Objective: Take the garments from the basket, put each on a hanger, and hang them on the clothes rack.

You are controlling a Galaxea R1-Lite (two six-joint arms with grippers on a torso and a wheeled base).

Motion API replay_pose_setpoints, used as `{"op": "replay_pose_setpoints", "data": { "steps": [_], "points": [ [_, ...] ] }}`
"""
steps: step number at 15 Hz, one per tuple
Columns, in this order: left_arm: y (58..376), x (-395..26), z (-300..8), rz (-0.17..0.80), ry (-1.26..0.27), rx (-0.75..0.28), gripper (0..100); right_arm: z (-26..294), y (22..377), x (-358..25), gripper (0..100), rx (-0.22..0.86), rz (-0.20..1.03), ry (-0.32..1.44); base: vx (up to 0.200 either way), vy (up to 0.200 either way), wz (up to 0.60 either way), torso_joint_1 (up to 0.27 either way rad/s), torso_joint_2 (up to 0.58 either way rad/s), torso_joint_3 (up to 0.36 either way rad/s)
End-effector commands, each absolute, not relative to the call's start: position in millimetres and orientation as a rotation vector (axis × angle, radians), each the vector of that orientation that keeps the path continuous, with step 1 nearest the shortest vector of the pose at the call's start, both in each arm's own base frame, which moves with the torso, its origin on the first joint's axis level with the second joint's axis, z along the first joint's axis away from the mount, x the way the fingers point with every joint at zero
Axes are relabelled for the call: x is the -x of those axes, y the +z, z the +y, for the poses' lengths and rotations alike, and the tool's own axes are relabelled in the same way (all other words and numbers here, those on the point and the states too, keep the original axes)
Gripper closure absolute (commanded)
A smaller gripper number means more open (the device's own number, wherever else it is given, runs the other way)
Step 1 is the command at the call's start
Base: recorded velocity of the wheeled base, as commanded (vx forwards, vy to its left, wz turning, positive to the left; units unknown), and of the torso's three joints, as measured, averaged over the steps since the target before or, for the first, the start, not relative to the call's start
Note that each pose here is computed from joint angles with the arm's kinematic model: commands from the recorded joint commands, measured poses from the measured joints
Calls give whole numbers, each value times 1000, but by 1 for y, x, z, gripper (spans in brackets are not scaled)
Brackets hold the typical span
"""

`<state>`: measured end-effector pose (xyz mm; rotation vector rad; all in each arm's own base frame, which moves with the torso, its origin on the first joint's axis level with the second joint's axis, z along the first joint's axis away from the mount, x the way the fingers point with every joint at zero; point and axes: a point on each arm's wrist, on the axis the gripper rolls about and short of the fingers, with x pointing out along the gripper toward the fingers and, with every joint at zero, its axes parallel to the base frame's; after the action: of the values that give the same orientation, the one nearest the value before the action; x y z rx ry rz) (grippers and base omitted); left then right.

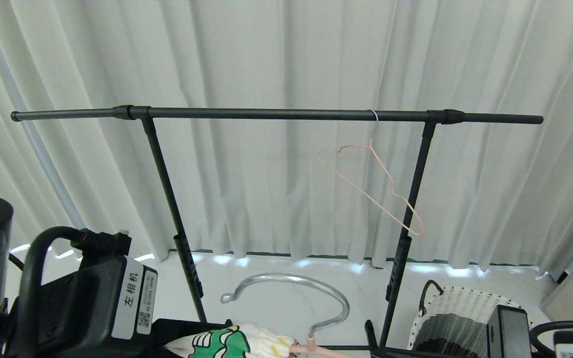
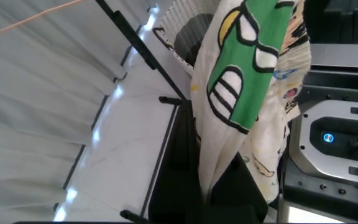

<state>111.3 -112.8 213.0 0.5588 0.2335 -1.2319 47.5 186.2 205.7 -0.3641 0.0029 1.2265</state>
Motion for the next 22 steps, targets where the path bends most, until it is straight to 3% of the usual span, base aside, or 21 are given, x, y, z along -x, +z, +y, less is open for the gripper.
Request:
{"op": "replay_pose_setpoints", "data": {
  "steps": [1,2,7,12,13,17,19,22],
  "points": [
    [212,-111,-113,238,-1235,-555,100,186,203,-47,100,374,10,1229,0,0,0,0,0,0],
    [212,-111,-113,238,-1237,-554,100,185,202,-47,0,376,10,1226,0,0,0,0,0,0],
    [199,-110,-102,288,-1189,-558,100,175,196,-48,0,396,26,1113,0,0,0,0,0,0],
    [185,-116,-80,247,-984,-541,100,156,175,-63,0,407,117,1004,0,0,0,0,0,0],
    [184,-116,-78,258,-964,-530,100,154,173,-64,0,386,139,994,0,0,0,0,0,0],
    [210,-126,-76,289,-857,-278,100,159,163,-70,0,268,267,950,0,0,0,0,0,0],
    [218,-126,-75,266,-812,-263,100,168,159,-74,0,219,325,937,0,0,0,0,0,0],
    [229,-123,-77,217,-827,-263,100,218,164,-91,0,26,435,903,0,0,0,0,0,0]
  ]
}}
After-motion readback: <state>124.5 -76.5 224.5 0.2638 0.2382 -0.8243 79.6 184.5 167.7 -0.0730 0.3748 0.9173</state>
